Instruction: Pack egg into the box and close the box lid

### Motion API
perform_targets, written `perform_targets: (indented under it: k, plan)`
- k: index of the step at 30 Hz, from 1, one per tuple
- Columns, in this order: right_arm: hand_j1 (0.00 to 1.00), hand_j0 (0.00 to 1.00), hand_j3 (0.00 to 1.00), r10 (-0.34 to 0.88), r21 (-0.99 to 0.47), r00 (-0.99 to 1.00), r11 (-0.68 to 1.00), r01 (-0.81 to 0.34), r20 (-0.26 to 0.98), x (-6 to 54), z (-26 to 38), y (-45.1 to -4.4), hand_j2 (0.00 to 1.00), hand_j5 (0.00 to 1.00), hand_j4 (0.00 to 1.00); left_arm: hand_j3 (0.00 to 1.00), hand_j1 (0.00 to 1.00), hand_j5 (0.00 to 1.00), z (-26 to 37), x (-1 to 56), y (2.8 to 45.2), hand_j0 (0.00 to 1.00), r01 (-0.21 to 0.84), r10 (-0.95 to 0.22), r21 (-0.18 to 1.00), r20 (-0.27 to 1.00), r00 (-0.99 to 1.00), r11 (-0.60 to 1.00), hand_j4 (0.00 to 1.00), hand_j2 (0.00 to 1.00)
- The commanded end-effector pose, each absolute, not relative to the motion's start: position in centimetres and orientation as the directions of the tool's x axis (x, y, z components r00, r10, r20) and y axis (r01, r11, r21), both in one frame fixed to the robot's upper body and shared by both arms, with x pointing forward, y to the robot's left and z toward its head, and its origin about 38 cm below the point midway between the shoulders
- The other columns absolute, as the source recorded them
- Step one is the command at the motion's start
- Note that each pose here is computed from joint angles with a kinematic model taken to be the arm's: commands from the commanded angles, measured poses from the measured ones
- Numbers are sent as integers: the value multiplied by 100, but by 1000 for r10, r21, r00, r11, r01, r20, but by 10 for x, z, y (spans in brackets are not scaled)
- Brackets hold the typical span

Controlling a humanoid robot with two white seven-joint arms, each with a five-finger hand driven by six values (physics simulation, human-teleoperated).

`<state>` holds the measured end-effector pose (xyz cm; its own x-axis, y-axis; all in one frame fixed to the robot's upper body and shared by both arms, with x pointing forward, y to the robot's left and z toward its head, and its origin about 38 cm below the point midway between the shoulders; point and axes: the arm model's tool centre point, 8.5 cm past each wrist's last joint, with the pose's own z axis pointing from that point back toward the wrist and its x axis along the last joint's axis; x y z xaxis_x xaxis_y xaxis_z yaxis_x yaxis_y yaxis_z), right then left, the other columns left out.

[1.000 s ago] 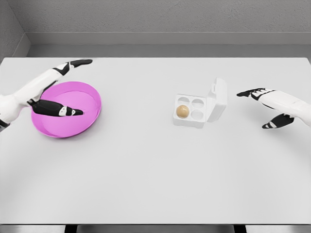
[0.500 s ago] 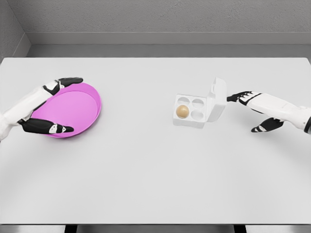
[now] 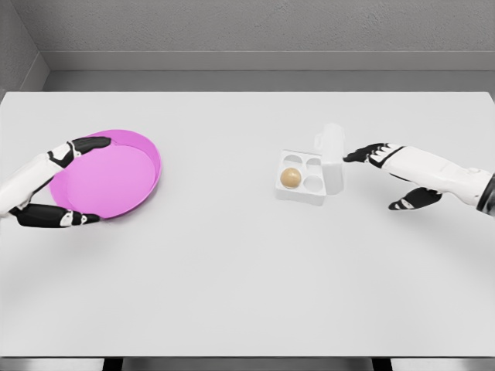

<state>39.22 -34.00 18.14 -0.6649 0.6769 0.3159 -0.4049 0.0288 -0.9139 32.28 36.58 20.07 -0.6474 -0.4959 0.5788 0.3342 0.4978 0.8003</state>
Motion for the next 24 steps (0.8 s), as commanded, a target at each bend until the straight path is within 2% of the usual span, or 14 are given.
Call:
perform_targets:
  k: [1,7,10,14,19,24]
  plan:
    - [100,100,100,661,-916,-678,36,-399,322,391,185,-333,100,100,100,100,100,100,200,324,372,100,329,-502,793,587,-635,513,100,100]
    - [100,100,100,625,-925,-713,38,-379,318,389,193,-317,100,100,100,100,100,100,203,324,375,100,318,-507,796,582,-636,515,100,100]
    - [100,100,100,586,-923,-743,25,-383,324,394,190,-295,100,100,100,100,100,100,203,324,375,100,316,-508,797,581,-636,515,100,100]
    - [100,100,100,583,-924,-746,22,-382,323,394,190,-293,100,100,100,100,100,100,202,324,378,100,317,-512,795,584,-630,517,100,100]
    - [100,100,100,655,-961,-719,39,-274,232,403,239,-336,100,100,100,100,100,100,207,323,384,100,296,-526,801,574,-627,521,100,100]
    - [100,100,100,649,-959,-725,24,-283,230,393,235,-349,100,100,100,100,100,100,207,324,386,100,292,-530,801,574,-625,523,100,100]
